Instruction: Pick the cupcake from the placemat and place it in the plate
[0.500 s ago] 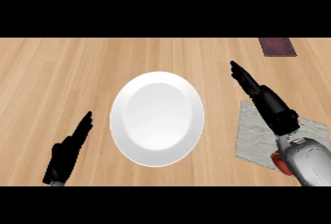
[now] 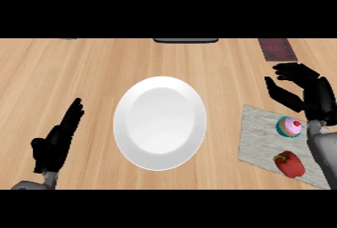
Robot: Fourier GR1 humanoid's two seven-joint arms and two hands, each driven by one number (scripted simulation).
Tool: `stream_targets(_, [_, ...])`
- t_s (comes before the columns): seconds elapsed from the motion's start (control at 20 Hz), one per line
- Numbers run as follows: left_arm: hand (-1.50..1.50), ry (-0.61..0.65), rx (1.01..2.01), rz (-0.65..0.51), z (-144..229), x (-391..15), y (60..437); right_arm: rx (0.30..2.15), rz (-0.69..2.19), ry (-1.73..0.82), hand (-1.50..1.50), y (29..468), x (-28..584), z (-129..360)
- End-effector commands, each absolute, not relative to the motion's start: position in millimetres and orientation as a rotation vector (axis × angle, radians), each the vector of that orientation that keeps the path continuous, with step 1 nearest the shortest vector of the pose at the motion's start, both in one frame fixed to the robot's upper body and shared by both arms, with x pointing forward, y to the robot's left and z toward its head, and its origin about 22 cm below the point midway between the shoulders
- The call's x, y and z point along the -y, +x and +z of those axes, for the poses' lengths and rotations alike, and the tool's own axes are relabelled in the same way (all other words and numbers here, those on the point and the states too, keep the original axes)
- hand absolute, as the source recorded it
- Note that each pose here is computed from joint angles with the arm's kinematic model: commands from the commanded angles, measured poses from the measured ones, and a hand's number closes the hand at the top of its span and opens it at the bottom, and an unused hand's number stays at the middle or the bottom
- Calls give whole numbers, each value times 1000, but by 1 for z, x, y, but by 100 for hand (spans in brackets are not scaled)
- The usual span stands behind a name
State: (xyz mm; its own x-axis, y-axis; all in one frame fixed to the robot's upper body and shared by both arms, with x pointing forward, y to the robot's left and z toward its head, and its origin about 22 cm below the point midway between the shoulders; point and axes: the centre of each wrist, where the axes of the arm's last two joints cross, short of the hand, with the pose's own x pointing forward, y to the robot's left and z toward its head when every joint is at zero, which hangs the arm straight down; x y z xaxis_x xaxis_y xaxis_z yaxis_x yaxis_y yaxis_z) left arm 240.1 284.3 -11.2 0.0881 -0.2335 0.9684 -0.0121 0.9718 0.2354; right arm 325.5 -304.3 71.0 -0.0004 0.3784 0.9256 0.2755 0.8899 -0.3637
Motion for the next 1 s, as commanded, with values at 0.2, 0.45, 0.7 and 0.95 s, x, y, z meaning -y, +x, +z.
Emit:
stream_targets(0.2, [0, 147, 1521, -147, -9, -304, 257, 1701, -173, -826, -150, 303, 262, -7])
stream_targets(0.45, [0, 167, 1529, -139, -1, -305, 262, 1650, -145, -1001, -150, 266, 269, -10])
stream_targets(0.7, [0, 157, 1511, -152, -6, -315, 242, 1500, -70, -1089, -150, 241, 276, 6])
stream_targets(0.95, [0, 157, 1498, -131, -13, -313, 244, 1232, 143, -1114, -150, 238, 316, 45])
